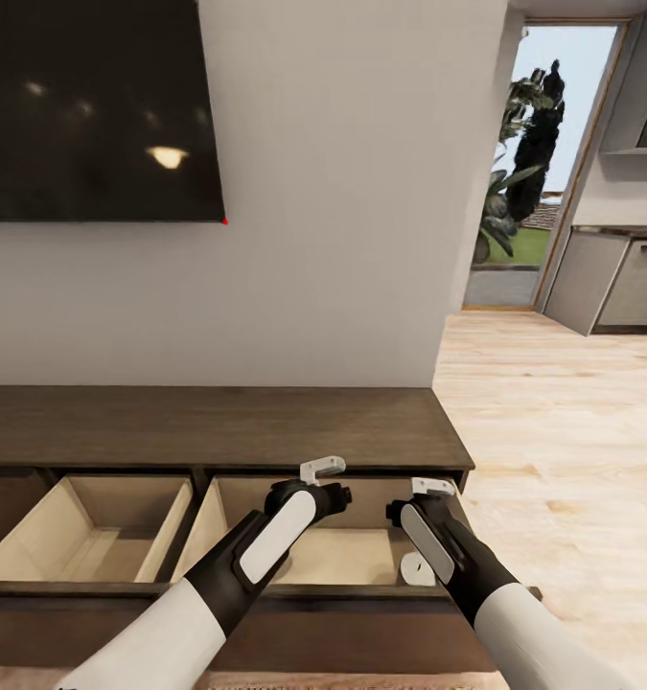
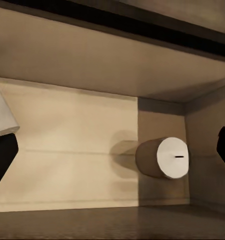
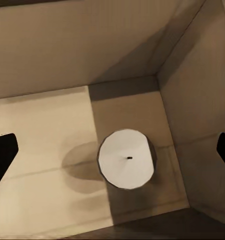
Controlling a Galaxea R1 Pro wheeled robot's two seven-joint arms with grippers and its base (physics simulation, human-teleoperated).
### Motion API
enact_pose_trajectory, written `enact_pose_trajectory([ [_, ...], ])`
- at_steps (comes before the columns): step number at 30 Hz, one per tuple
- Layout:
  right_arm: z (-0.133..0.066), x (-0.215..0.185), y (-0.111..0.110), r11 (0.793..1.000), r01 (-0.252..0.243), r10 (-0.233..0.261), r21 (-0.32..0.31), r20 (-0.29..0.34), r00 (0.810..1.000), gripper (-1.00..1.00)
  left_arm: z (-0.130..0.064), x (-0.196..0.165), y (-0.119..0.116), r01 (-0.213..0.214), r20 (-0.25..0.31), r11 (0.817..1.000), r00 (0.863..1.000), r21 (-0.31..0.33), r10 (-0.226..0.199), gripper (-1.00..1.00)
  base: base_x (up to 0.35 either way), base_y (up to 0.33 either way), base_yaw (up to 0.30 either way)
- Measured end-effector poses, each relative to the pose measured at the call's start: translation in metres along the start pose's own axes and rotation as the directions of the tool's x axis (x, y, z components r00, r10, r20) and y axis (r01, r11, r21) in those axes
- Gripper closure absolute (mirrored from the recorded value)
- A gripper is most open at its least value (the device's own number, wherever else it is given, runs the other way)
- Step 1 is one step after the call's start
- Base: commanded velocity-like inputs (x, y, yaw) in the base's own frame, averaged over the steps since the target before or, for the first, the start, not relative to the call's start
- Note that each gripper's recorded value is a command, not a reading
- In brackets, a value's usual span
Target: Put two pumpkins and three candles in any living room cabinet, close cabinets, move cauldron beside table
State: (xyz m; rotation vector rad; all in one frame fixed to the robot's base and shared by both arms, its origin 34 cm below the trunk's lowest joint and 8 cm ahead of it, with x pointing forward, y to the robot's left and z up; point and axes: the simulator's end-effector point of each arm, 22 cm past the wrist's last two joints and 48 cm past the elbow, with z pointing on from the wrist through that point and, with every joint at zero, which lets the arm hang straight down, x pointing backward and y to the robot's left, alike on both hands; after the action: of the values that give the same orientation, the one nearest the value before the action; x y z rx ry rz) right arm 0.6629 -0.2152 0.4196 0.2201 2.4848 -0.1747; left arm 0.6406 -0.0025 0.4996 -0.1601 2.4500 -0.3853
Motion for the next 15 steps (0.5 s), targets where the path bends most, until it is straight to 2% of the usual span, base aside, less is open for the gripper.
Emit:
enact_pose_trajectory([
  [5,-0.010,-0.010,0.000,1.000,-0.005,0.005,-0.005,0.024,1.000,-1.00,-0.010,-0.008,-0.005,-0.005,0.022,1.000,1.000,0.006,0.005,-1.00,-0.091,0.000,0.000],
  [15,-0.030,-0.030,0.001,1.000,-0.012,0.013,-0.015,0.068,0.998,-1.00,-0.028,-0.021,-0.012,-0.015,0.061,1.000,0.998,0.014,0.014,-1.00,-0.007,0.000,0.000],
])
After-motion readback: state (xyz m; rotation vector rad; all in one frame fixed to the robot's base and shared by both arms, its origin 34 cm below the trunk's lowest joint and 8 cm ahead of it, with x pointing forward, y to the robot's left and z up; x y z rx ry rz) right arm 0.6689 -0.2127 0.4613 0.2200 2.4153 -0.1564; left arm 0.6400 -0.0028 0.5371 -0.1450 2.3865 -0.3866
